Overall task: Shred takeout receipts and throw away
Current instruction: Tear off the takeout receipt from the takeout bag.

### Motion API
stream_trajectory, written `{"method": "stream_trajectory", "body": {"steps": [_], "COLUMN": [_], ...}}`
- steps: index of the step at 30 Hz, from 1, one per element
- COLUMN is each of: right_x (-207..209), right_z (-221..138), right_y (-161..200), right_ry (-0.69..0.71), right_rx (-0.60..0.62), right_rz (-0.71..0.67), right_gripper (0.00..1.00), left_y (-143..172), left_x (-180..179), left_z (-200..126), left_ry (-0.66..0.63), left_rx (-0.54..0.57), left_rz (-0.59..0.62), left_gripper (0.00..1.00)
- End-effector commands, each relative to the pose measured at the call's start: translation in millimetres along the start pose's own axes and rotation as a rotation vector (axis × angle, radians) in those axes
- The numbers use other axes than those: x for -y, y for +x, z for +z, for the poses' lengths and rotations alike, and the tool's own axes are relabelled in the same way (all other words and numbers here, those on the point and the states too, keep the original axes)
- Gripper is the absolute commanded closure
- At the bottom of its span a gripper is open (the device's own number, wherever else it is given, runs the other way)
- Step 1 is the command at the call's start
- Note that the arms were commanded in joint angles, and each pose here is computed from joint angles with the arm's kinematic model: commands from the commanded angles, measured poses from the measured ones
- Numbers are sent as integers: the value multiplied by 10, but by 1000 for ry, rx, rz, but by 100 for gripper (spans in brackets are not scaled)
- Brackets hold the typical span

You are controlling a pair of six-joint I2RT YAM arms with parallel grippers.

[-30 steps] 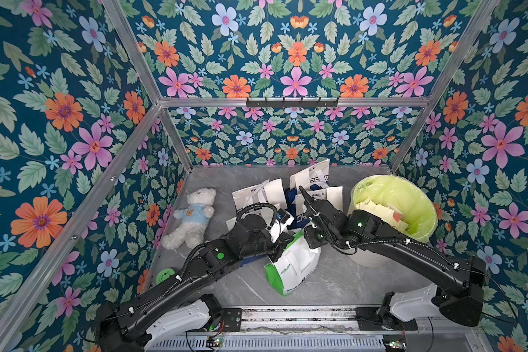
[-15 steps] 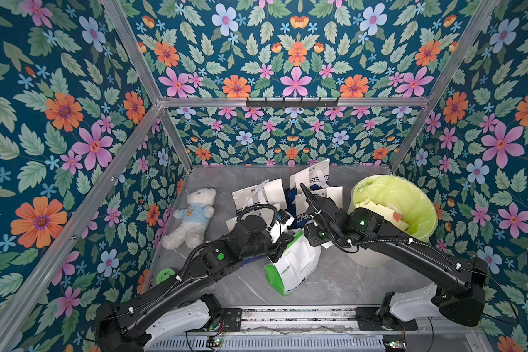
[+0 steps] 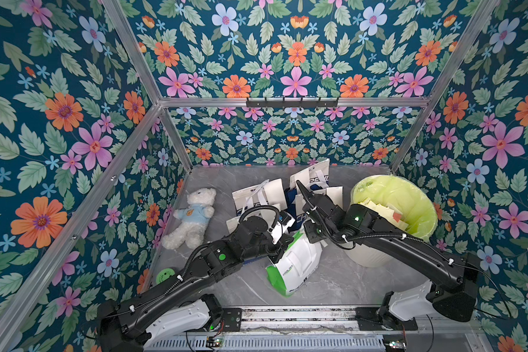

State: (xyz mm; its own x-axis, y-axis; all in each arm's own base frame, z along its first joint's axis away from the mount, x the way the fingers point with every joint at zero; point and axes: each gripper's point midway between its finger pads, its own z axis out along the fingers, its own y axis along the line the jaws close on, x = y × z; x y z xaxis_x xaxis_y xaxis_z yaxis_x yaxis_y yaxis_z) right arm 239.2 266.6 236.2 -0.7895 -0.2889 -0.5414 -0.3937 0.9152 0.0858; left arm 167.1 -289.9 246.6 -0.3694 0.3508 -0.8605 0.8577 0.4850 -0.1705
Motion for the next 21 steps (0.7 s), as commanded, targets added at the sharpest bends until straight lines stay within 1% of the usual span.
{"method": "stream_trajectory", "body": {"steps": [1,2,3,4,7,10,13,21], "right_x": [5,6,1,5,60,119,146,202], "right_z": [0,1,-3,-9,-49,-149,-251,-380], "right_y": [-105,-103,-106,-103,-120,-194,-281,-424], "right_ry": [14,16,15,18,43,60,37,-29], "right_rx": [35,31,28,25,34,85,126,171], "right_rz": [6,5,4,6,23,50,80,160], "right_gripper": [82,88,98,100,100,100,100,100], "left_y": [269,270,270,273,284,305,300,288], "left_x": [39,38,38,32,30,27,46,40], "left_z": [3,4,7,11,22,23,-1,-34], "left_ry": [22,21,21,18,17,13,18,8], "left_rx": [-106,-106,-107,-108,-113,-116,-108,-96], "left_rz": [-8,-8,-7,-8,-12,-9,-1,19], "left_gripper": [100,100,100,100,100,100,100,100]}}
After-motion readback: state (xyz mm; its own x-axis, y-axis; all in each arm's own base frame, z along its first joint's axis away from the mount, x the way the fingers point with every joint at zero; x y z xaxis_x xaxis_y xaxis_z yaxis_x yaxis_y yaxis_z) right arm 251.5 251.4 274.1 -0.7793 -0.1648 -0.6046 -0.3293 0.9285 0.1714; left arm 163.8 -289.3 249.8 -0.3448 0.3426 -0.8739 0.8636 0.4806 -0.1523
